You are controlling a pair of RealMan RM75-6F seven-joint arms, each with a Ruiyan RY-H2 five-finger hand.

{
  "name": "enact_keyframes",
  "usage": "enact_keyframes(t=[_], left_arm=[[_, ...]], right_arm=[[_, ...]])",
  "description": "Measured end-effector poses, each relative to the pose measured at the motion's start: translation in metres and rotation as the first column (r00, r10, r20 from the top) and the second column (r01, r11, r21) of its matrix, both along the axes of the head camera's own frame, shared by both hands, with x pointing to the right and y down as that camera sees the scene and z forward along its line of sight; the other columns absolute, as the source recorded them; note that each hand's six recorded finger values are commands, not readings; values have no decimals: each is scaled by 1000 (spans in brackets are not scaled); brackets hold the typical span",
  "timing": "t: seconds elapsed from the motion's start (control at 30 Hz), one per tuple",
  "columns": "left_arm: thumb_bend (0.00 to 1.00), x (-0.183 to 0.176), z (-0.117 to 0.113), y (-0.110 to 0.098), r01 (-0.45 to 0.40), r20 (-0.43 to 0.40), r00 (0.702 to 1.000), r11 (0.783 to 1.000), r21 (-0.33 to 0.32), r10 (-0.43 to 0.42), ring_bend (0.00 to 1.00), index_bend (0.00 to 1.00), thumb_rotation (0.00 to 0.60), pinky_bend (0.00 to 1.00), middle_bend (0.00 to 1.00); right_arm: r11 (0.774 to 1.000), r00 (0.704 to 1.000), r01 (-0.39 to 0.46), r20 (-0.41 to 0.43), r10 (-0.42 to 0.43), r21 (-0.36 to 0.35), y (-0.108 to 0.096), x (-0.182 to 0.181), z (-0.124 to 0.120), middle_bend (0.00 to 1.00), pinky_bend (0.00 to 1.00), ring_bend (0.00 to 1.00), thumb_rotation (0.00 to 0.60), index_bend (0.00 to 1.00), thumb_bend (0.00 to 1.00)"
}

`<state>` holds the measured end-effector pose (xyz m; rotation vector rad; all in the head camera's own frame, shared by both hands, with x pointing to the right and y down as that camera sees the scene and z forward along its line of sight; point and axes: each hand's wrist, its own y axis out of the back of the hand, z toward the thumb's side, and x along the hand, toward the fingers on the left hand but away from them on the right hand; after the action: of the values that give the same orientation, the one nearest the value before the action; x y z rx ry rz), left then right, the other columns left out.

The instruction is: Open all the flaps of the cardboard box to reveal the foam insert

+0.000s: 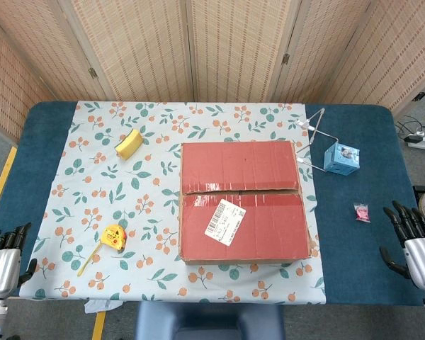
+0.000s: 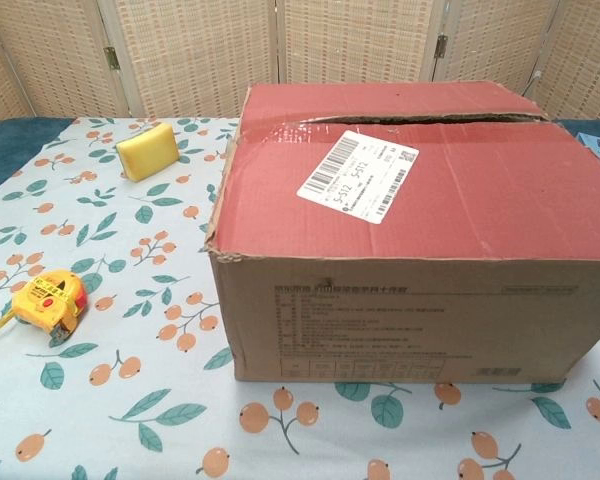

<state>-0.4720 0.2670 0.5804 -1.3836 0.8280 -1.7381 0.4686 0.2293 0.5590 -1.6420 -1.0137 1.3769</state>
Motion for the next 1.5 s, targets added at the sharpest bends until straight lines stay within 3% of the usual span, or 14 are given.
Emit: enact_keyframes(t=[0.33,0.5,0.7,0.9,1.13,1.37,1.5], left_arm=[[427,7,2,-3,-25,-16,1000,1000,2,25,217,115,600,151,193],[426,8,4,-5,-34,-28,999,999,-8,33,217,102,600,151,193],[427,4,7,-7,-19,-37,999,1000,-21,18,217,101,600,151,193],[426,-1,5,-8,7,-48,999,1000,-16,-7,217,102,600,151,193],[476,-6,0,-10,36,-81,996,999,-10,-37,218,118,600,151,193],[494,-20,-1,-14,73,-68,995,997,-2,-73,220,122,600,151,193],[495,-27,-1,-15,98,-68,993,995,2,-98,220,121,600,151,194]], right_arm=[[1000,1000,-6,5,6,-10,6,2,-2,0,0,0,600,0,444],[999,1000,-6,-5,6,34,8,1,-10,0,0,0,600,0,444],[999,1000,12,6,-12,42,-2,-3,-12,0,0,0,600,0,444],[995,996,89,12,-90,49,-41,-23,-19,0,0,0,600,0,444],[983,981,182,63,-181,-13,-92,-69,-3,0,0,0,600,0,444],[953,953,293,110,-284,-74,-143,-132,15,0,0,0,600,0,444],[937,939,335,125,-322,-102,-161,-163,25,0,0,0,600,0,444]])
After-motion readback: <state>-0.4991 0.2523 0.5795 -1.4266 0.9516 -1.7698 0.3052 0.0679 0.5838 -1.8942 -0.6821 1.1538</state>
